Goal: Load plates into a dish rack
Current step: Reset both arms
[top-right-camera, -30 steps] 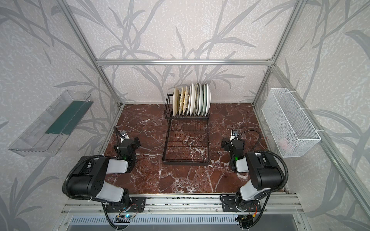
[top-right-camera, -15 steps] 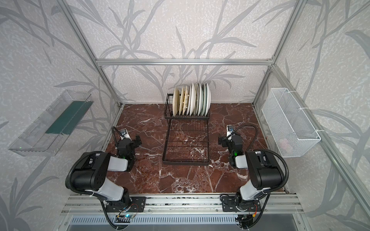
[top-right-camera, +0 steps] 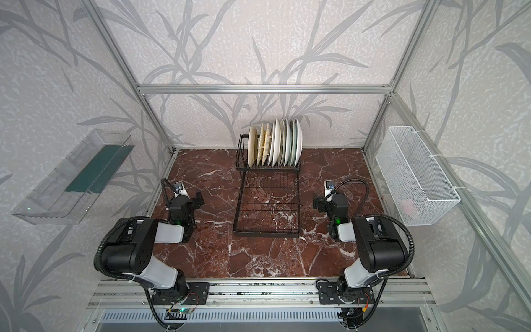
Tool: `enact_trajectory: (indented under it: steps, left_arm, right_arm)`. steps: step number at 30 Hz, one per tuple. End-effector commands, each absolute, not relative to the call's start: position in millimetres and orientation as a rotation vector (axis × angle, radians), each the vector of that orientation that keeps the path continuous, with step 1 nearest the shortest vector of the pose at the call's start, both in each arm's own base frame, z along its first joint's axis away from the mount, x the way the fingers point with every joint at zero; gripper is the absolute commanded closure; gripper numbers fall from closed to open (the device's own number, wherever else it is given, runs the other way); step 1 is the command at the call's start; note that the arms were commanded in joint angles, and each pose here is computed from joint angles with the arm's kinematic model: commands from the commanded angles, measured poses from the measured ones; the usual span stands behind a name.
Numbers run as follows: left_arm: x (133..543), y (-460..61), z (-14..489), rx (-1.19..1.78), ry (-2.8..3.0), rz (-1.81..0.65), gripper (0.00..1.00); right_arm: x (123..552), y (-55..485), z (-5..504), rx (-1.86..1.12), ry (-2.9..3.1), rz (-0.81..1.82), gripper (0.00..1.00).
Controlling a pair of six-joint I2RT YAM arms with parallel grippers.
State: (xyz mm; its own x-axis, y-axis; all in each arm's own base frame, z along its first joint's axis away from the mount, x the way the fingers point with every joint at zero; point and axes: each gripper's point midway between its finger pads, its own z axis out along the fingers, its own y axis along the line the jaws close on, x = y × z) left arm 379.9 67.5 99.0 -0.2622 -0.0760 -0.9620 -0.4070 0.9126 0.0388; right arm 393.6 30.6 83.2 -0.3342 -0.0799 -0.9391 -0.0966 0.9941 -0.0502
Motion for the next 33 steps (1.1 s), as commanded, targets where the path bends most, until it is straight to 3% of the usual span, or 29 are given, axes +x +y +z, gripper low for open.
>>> enact_trajectory:
  steps: [1, 33]
  left_arm:
    - [382.9, 66.0, 101.1, -0.346, 1.818, 0.335, 0.01]
    - [384.1, 63.5, 102.1, -0.334, 1.818, 0.350, 0.01]
  right_arm:
    - [398.7, 33.0, 93.3, -0.138, 1.880, 0.018, 0.01]
    - [398.7, 32.9, 93.3, -0.139, 1.881, 0.018, 0.01]
